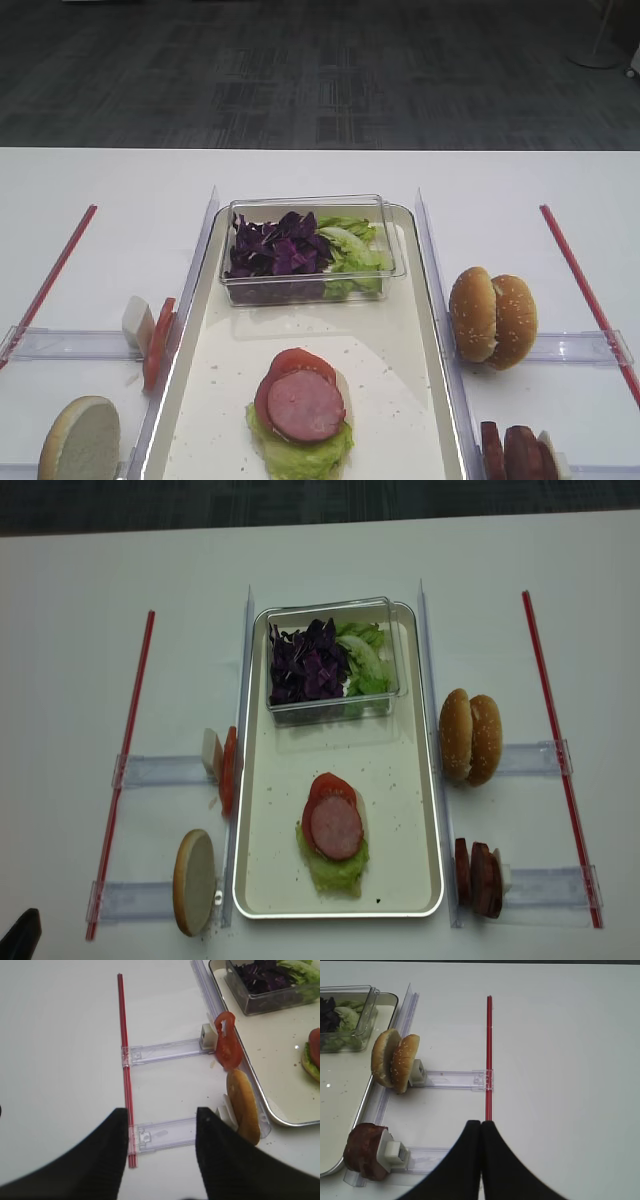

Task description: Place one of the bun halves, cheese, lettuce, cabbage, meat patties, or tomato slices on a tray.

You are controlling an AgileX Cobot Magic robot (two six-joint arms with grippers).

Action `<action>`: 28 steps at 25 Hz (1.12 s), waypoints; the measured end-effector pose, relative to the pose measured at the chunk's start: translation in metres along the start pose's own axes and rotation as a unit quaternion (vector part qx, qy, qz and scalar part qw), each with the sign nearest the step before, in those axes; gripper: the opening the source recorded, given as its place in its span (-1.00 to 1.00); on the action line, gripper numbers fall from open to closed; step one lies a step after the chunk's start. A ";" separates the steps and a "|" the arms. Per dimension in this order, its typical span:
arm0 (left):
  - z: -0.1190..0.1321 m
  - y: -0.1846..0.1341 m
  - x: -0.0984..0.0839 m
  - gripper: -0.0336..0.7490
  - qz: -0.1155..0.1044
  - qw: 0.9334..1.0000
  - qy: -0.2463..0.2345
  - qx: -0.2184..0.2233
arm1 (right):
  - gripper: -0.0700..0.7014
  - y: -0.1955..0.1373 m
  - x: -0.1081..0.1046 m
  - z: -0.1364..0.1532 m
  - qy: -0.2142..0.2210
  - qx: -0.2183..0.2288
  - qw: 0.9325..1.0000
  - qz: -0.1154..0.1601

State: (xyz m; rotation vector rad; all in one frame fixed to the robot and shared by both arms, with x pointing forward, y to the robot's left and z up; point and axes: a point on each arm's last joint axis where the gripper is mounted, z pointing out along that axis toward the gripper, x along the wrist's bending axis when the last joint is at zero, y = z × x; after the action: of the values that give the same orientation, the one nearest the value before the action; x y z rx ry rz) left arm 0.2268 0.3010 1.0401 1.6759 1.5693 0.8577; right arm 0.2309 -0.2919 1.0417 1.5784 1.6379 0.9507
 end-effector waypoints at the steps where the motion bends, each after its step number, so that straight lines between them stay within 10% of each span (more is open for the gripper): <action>1: 0.000 0.000 0.000 -0.16 0.000 1.000 0.000 0.000 | -0.72 0.000 0.000 0.000 0.000 0.000 1.000 0.000; 28: 0.000 0.000 0.000 -0.16 0.000 1.000 0.000 0.000 | -0.72 0.000 0.000 0.000 0.000 0.000 1.000 0.000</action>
State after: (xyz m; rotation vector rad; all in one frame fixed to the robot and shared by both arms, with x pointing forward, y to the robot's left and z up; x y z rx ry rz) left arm 0.2268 0.3010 1.0401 1.6759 1.5693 0.8577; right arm 0.2309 -0.2919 1.0417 1.5784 1.6379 0.9507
